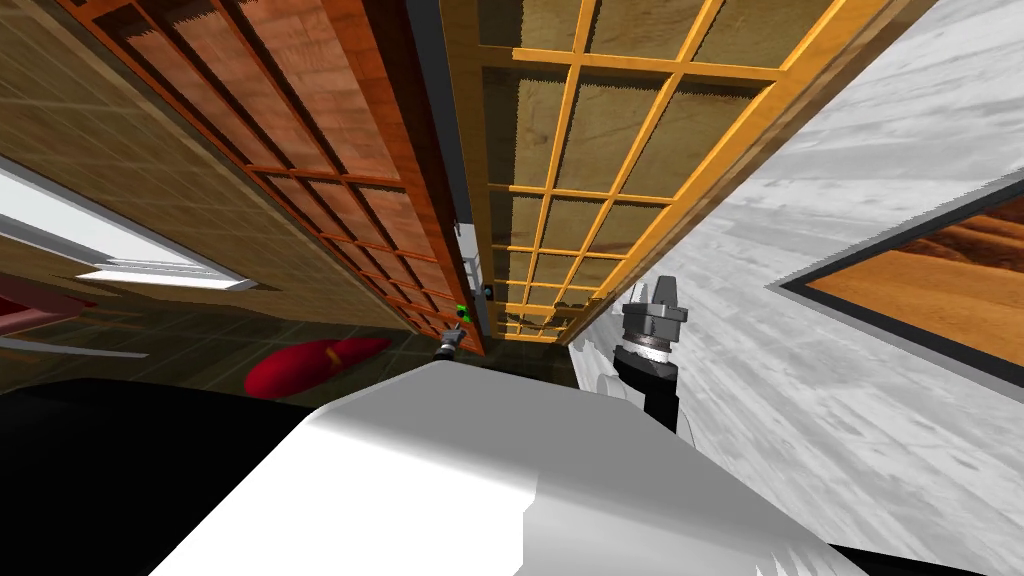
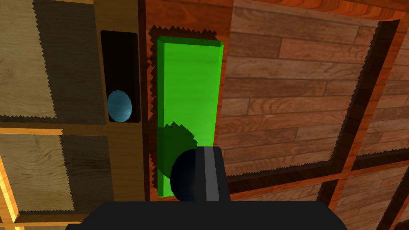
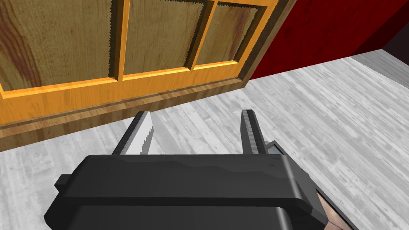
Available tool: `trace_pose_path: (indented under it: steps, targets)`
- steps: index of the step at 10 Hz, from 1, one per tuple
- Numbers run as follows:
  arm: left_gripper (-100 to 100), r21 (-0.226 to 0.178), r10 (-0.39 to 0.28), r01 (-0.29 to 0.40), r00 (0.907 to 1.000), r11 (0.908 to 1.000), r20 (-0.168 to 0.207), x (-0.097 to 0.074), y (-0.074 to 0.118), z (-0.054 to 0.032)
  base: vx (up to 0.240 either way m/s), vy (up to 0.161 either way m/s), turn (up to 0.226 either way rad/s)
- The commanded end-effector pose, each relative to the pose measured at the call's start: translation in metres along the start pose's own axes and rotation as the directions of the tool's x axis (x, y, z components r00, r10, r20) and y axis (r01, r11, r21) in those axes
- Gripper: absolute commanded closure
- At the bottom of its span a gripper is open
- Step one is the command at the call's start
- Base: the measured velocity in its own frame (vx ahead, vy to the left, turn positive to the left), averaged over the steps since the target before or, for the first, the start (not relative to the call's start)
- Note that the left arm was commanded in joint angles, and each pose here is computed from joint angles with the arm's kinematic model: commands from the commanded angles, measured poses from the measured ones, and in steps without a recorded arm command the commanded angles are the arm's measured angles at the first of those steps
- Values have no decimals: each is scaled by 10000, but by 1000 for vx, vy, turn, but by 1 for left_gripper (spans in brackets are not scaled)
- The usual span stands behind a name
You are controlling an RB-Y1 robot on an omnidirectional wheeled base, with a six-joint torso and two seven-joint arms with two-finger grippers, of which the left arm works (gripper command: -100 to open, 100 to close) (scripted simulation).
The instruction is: Pull the door open
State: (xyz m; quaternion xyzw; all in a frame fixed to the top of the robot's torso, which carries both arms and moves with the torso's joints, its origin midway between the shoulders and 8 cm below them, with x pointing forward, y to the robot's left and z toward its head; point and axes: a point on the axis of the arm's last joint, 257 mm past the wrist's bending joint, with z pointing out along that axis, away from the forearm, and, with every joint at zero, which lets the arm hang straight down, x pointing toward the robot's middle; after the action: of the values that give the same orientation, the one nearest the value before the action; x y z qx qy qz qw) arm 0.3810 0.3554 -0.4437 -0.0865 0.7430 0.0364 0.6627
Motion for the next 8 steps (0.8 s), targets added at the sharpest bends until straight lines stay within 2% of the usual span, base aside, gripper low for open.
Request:
trace_pose_path:
  steps: [1,5,8]
  targets:
    - [-100,126,79,-80,9999,9999,94,-10,-21,33,-109,26,-59]
    - [-100,1054,457,-528,9966,9930,688,-270,-171,198,-182,68,-108]
    - [-100,1757,590,-776,9923,9814,1087,-434,-341,291,-225,107,-107]
